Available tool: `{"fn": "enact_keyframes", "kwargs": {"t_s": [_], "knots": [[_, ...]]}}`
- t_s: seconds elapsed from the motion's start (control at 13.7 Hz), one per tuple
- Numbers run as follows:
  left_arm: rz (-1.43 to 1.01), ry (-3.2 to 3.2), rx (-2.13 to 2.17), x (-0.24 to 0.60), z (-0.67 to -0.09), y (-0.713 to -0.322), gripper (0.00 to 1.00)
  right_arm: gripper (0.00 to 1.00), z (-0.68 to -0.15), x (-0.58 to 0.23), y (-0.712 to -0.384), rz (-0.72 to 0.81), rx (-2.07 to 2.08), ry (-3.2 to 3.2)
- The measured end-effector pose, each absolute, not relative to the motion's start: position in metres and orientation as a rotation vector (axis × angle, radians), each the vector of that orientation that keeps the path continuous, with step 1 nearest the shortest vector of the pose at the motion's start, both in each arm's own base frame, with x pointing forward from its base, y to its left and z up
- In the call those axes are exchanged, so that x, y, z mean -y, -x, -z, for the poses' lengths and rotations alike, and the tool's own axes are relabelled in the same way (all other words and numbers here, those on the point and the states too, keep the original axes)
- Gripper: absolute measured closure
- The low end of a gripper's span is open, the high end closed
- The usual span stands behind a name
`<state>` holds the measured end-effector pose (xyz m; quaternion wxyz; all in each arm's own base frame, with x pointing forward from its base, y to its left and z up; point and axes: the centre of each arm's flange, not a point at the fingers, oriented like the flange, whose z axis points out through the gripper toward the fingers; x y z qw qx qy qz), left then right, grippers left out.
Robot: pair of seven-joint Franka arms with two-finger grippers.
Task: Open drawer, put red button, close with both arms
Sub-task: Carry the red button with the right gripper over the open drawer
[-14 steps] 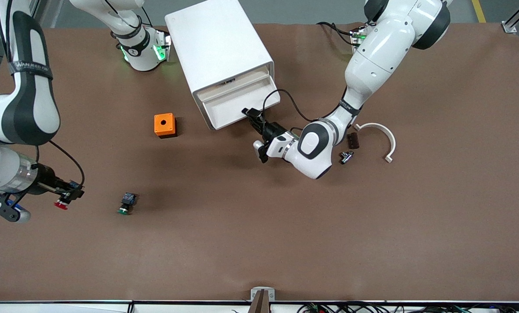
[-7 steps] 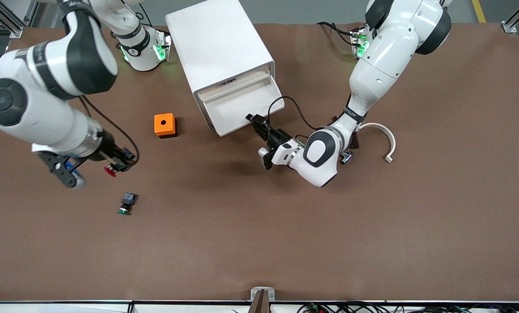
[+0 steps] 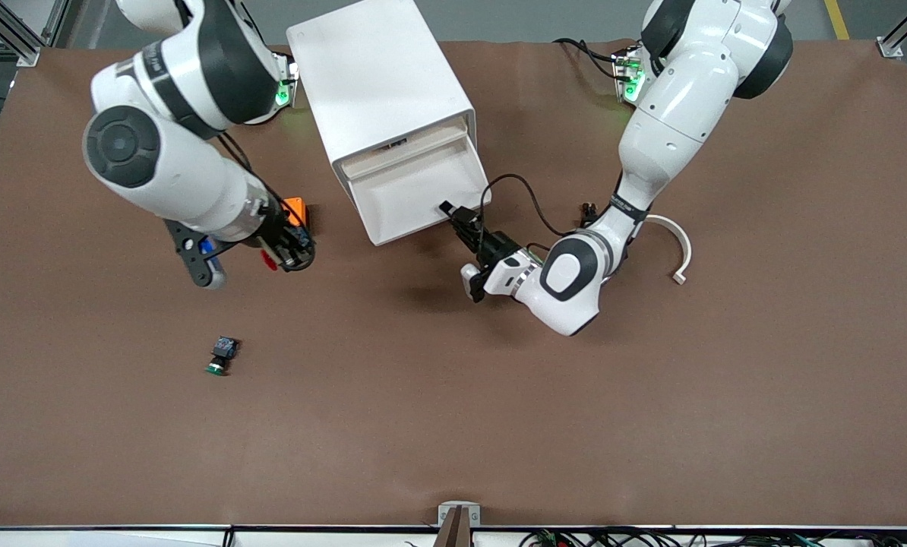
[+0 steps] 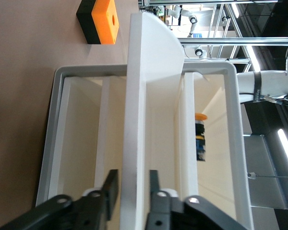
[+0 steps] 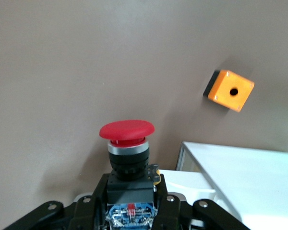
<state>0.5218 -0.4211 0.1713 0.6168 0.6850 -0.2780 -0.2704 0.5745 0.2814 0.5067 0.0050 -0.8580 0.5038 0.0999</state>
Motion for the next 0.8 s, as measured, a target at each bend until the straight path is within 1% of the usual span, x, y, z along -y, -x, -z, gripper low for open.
{"fn": "enact_keyframes", "kwargs": {"t_s": [0.07,0.15,0.22,0.29,0.44,0.58,0.8], "knots": [[0.640,-1.585,0.616,0.414,-0.172,-0.526,0.52,0.59,-0.501,-0.292,-0.569,-0.337,-1.604,2.669],[0.654,-1.594,0.594,0.411,-0.174,-0.530,0.41,0.59,-0.494,-0.300,-0.564,-0.363,-1.623,2.647],[0.661,-1.602,0.580,0.409,-0.176,-0.533,0.31,0.59,-0.488,-0.307,-0.561,-0.373,-1.633,2.627],[0.666,-1.609,0.569,0.407,-0.178,-0.536,0.20,0.59,-0.482,-0.314,-0.556,-0.370,-1.648,2.603],[0.684,-1.650,0.561,0.395,-0.179,-0.543,0.01,0.59,-0.469,-0.330,-0.537,-0.359,-1.680,2.571],[0.705,-1.718,0.557,0.371,-0.181,-0.556,0.00,0.59,-0.453,-0.348,-0.517,-0.343,-1.704,2.549],[0.714,-1.834,0.573,0.335,-0.193,-0.579,0.00,0.59,-0.414,-0.373,-0.484,-0.323,-1.696,2.559]]}}
